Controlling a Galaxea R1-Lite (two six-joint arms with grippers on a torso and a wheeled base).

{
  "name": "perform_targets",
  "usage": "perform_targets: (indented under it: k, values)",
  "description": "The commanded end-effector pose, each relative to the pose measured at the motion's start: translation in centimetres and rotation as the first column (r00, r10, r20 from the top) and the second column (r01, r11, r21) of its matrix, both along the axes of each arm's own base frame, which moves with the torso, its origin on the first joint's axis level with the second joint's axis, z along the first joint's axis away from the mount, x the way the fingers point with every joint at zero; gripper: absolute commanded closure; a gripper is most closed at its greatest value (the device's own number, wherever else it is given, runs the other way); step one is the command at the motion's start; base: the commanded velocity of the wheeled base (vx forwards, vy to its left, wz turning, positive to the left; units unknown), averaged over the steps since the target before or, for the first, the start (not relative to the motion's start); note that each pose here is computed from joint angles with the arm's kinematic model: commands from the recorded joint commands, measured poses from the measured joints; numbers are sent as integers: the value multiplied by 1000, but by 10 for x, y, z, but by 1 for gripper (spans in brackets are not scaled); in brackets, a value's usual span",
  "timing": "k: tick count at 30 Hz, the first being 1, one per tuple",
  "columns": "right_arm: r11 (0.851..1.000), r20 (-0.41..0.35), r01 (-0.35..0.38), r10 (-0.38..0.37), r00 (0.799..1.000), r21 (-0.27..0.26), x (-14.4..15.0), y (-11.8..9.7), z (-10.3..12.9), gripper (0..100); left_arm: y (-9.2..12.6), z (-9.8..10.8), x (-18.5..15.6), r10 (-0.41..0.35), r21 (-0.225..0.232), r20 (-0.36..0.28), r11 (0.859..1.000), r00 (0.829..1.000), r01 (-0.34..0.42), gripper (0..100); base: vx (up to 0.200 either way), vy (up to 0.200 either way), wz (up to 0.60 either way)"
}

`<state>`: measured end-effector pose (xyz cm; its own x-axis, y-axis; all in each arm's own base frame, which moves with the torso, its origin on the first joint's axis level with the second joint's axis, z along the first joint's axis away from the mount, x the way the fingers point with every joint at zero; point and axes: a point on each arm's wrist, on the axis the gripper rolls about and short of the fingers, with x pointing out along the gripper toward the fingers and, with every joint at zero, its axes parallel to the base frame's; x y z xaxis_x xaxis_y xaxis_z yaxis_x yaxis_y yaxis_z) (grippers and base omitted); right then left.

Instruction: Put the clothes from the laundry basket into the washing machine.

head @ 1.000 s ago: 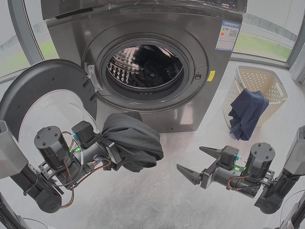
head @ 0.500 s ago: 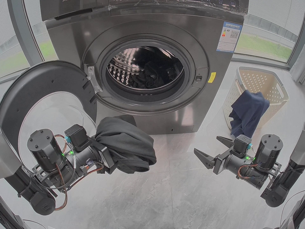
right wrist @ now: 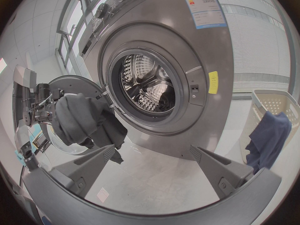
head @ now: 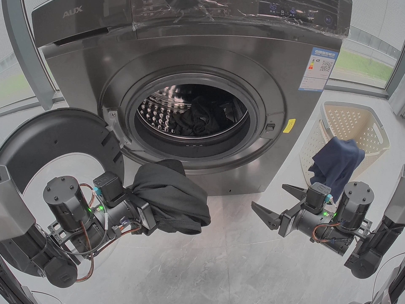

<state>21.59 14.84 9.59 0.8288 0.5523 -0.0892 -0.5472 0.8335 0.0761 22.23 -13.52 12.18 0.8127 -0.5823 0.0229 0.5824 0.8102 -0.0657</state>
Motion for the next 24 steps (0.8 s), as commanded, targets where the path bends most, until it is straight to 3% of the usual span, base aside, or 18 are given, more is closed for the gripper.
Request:
perform_targets:
  k: [1, 16, 22, 24]
  values:
    - [1000, -5, -13, 13, 1000, -3, -3, 2, -1, 0, -5, -4, -1, -16, 10, -13, 1000, 1000, 16, 100, 200, 0, 0]
    - [999, -7, -33, 33, 999, 3, -6, 7, -1, 0, -7, -12, -1, -17, 24, -43, 1000, 999, 18, 100, 0, 0, 0]
    - [999, -5, -50, 50, 999, 6, -9, 10, 0, 0, -22, -14, -8, -82, 25, -48, 996, 996, 83, 100, 200, 0, 0]
    - [998, -5, -65, 65, 998, 6, -11, 13, 0, 0, -27, -16, -5, -89, 27, -48, 996, 995, 91, 100, 0, 0, 0]
